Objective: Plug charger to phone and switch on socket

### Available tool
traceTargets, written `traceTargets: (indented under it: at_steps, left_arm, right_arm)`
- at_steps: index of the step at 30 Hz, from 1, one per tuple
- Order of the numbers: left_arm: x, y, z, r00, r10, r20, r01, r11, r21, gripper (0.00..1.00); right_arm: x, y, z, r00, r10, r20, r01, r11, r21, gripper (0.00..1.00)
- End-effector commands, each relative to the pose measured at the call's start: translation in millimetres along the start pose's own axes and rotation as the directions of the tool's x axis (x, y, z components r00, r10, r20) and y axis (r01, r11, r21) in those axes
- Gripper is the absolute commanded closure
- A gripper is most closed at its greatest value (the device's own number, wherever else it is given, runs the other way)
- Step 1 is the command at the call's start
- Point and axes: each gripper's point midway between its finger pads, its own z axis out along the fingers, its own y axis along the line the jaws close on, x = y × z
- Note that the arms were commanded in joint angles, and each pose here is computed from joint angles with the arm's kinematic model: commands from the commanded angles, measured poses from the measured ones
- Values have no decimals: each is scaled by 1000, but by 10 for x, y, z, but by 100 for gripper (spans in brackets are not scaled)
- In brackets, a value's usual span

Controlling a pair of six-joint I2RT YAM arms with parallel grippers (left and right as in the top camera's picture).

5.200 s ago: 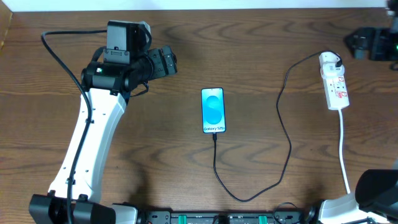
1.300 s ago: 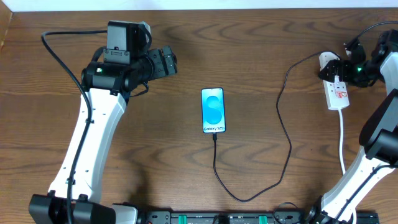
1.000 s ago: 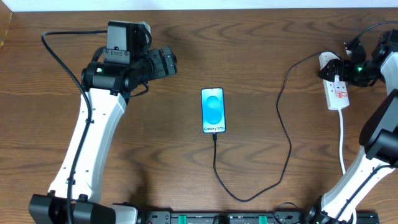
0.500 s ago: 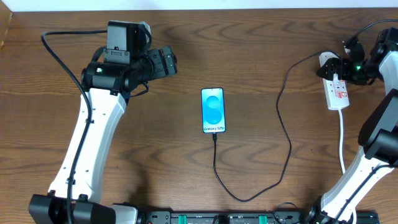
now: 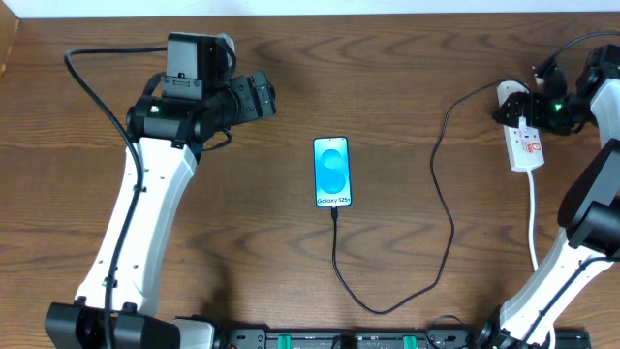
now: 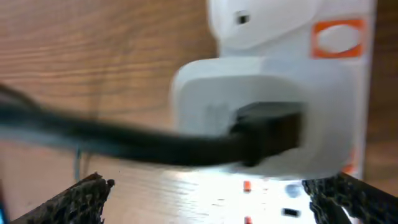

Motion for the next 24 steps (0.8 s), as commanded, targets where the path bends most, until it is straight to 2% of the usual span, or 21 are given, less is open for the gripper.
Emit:
traceTargets:
  at_steps: [1, 13, 16, 20, 24]
  left_arm:
    - [-31, 20, -15, 1000, 7, 10, -7, 1000, -9, 5]
    - [-31, 20, -15, 1000, 7, 10, -7, 1000, -9, 6]
    - [-31, 20, -15, 1000, 7, 10, -7, 1000, -9, 6]
    - [-31, 20, -15, 1000, 7, 10, -7, 1000, -9, 6]
    - [-31, 20, -15, 1000, 7, 10, -7, 1000, -9, 6]
  right_arm:
    - [-15, 338, 128, 1000, -24, 3, 24, 991, -129, 1]
    - [-17, 275, 136, 1000, -29, 0, 29, 995, -93, 1]
    - [11, 162, 142, 999, -29, -20, 29, 999, -28, 1]
    - [107, -127, 110, 995, 73, -61, -64, 989, 134, 1]
    - [171, -296, 64, 986, 154, -69, -135, 964, 230, 1]
